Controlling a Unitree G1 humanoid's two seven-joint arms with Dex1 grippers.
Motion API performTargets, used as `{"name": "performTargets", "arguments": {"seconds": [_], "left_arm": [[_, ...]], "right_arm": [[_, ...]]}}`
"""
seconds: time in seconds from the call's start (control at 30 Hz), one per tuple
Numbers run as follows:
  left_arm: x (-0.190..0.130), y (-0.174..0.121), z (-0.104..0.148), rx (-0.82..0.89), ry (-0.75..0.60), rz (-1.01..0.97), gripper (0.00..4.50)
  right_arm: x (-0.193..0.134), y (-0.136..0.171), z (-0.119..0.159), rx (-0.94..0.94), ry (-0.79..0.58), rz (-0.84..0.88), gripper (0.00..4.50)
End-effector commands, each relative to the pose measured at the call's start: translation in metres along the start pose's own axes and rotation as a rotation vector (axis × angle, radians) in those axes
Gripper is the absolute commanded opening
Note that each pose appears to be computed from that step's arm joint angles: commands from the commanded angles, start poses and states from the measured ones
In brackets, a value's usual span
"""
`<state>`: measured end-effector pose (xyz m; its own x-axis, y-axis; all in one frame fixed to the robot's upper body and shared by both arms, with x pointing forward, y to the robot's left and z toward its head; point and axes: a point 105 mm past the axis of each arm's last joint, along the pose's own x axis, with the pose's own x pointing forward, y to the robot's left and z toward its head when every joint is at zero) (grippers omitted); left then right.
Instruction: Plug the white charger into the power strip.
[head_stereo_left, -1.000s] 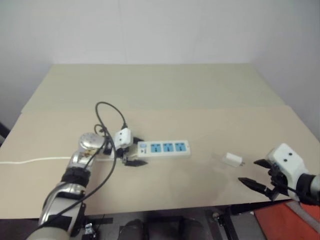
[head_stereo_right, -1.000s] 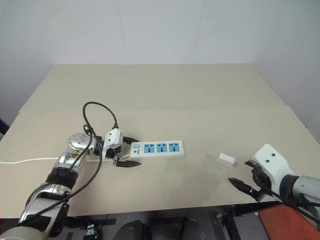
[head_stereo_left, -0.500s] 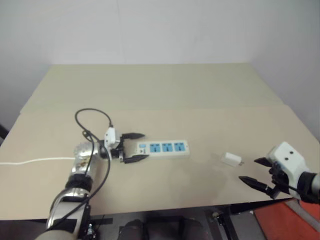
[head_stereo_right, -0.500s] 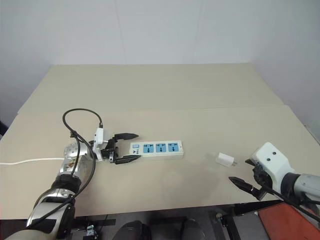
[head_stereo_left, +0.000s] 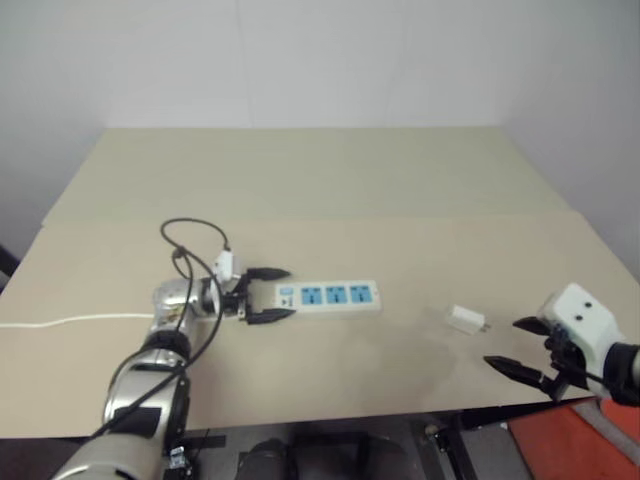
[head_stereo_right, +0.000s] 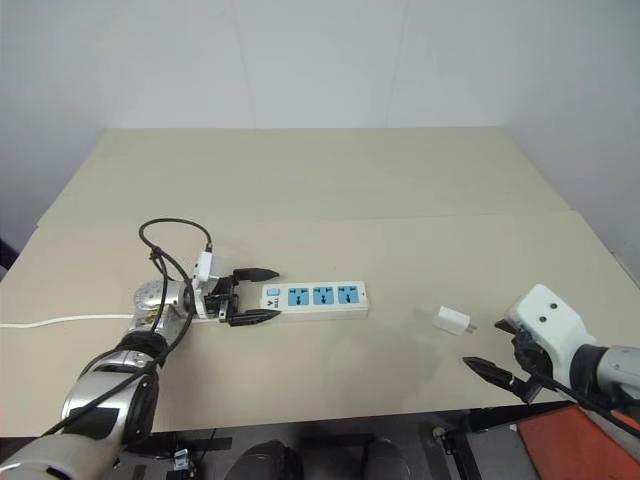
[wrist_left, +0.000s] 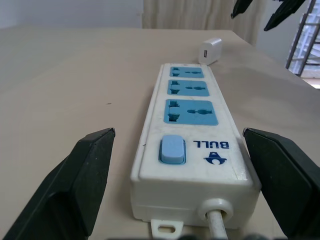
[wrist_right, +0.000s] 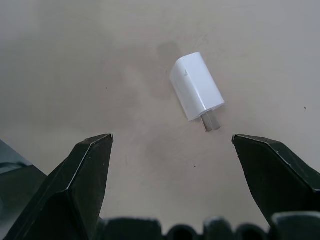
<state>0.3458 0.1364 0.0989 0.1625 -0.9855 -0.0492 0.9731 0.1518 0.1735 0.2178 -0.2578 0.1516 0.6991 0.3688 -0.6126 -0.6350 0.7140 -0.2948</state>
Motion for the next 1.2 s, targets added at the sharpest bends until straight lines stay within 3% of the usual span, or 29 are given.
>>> {"name": "performTargets", "arguments": {"seconds": [0.03, 0.63, 0.8, 1.2], "left_arm": [[0.004, 0.003, 0.005, 0.023, 0.036, -0.038, 4.45], [0.008, 0.004, 0.004, 0.045, 0.084, -0.073, 4.45], [0.010, 0.004, 0.004, 0.064, 0.080, -0.069, 3.32], [0.008, 0.005, 0.003, 0.073, 0.125, -0.082, 3.26]], "right_arm": [[-0.009, -0.005, 0.009, -0.040, -0.016, -0.044, 4.50], [-0.008, -0.002, 0.013, -0.036, -0.031, -0.048, 4.50], [-0.006, -0.002, 0.016, -0.032, -0.044, -0.044, 4.50], [-0.007, -0.001, 0.019, -0.039, -0.013, -0.008, 4.50]]}}
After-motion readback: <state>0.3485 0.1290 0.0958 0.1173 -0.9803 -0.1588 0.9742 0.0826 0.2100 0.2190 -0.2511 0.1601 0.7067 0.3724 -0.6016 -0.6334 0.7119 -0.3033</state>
